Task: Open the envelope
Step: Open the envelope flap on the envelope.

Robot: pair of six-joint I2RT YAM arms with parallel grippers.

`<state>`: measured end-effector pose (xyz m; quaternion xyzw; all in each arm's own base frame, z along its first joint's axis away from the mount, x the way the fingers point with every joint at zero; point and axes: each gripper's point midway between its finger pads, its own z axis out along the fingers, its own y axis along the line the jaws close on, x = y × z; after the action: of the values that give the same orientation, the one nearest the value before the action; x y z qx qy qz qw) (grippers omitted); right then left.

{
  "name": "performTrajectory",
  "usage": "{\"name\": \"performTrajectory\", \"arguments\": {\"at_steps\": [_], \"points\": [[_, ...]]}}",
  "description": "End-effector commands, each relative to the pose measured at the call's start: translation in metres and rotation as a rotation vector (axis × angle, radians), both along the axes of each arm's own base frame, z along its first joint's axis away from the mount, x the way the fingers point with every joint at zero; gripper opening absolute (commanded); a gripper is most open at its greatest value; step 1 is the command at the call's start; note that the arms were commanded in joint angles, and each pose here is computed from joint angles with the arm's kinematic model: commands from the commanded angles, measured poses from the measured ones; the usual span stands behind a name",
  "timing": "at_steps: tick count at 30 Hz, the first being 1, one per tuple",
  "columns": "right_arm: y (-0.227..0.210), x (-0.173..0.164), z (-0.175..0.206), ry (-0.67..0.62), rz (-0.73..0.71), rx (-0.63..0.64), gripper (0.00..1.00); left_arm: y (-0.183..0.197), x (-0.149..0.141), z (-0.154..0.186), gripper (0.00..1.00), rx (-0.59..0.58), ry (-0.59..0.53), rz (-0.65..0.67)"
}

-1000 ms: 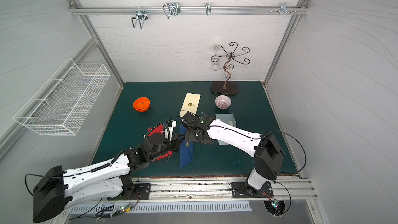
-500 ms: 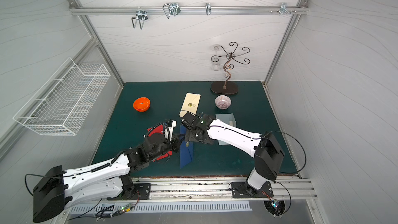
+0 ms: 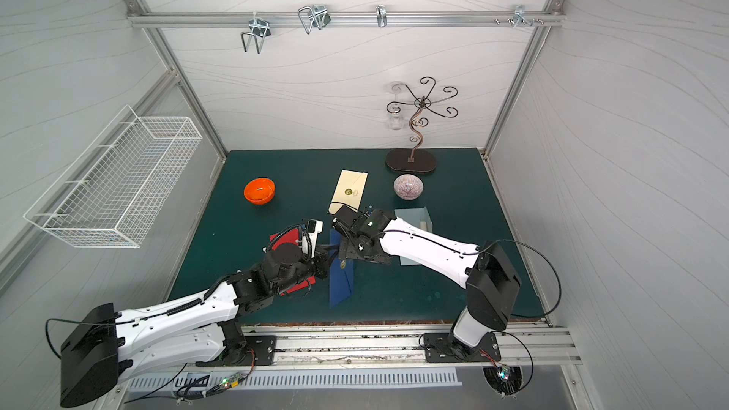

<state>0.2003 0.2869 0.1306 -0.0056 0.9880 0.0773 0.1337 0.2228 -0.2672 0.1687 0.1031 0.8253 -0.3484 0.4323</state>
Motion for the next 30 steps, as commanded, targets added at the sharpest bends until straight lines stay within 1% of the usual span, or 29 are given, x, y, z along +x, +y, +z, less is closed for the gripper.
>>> {"name": "performTrajectory", "arguments": {"at_steps": [1,30], "points": [[-0.0134,-0.0023,0.0018,0.001,-0.013,-0.037,0.99,-0.0069,0.0035,0.0308,0.0,-0.076,-0.071,-0.005],[-0.0187,-0.0027,0.0021,-0.004,-0.016,-0.056,0.99,-0.0068,0.0038,0.0311,0.0,-0.074,-0.071,-0.005]]}}
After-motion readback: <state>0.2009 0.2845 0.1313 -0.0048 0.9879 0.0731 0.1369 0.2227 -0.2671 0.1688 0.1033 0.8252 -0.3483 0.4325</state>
